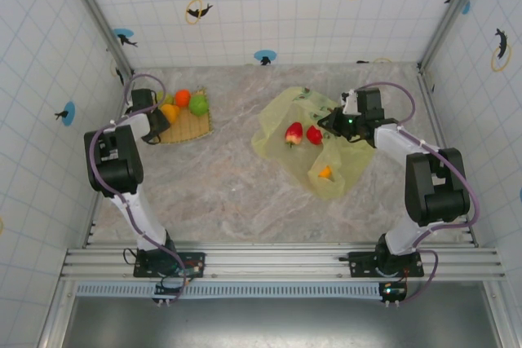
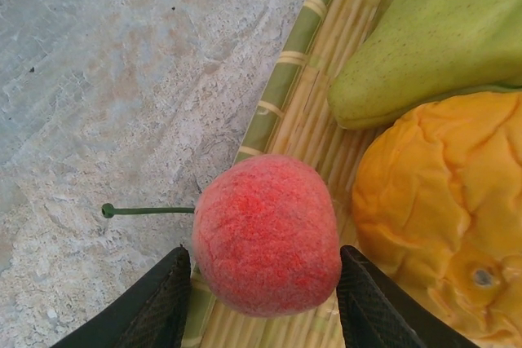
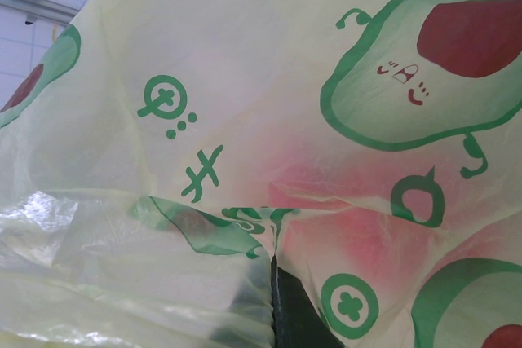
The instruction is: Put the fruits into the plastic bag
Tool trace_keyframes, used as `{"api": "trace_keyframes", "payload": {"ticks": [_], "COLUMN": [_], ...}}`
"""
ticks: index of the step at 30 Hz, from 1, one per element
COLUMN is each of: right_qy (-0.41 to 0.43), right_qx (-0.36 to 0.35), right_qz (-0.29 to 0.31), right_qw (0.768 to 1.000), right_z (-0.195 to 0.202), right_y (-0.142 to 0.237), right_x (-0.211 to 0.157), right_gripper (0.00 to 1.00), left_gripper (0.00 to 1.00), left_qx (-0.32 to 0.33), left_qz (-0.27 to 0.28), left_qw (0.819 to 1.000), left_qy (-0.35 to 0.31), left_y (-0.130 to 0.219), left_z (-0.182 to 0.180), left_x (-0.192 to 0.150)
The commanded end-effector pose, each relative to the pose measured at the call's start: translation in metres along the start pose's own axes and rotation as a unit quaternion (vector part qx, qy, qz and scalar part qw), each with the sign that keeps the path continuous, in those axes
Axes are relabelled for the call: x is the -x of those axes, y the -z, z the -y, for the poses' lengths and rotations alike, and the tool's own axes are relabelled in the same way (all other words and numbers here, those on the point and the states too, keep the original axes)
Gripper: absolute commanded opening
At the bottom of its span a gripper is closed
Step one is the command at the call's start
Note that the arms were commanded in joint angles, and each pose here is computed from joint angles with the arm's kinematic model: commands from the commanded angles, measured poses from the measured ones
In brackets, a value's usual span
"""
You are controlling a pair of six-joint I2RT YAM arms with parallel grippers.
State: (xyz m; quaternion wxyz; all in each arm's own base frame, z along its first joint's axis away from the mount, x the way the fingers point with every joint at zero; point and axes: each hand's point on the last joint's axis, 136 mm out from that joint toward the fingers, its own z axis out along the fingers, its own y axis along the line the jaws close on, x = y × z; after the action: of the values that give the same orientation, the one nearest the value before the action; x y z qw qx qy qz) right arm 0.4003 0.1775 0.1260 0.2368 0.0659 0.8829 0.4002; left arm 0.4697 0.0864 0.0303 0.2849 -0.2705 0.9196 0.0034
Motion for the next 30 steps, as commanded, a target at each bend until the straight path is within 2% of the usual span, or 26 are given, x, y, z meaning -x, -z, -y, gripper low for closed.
{"api": "trace_keyframes", "payload": {"ticks": [1,18,24,30], "right_qy": [0.003,0.002,0.003,0.004], "right_qx": [0.002,-0.002,-0.001,0.0], "right_qz": [-0.001,0.001,0.002,0.003], "right_qw": [1.0,1.0,1.0,1.0], "right_z": [0.002,0.001,0.001,0.0], "right_y": [0.0,0.001,0.001,0.003], "right_x": [-0.002,0.0,0.0,-0.001], "right_gripper": [0.0,0.0,0.0,0.0], "left_gripper": [0.5,0.42,0.41,0.41], "left_qx": [0.015,0.017,0.011,-0.029], "left_qz": [-0.004,0.002,0.022,0.047], "left_qw": [1.0,1.0,1.0,0.998], "left_qy": [-0.006,-0.016,-0.014,0.0], "left_y": [-0.006,-0.006,0.018,0.058], "left_z": [-0.008,-0.006,-0.005,0.003], "left_x": [0.004,0.013,0.021,0.021]}}
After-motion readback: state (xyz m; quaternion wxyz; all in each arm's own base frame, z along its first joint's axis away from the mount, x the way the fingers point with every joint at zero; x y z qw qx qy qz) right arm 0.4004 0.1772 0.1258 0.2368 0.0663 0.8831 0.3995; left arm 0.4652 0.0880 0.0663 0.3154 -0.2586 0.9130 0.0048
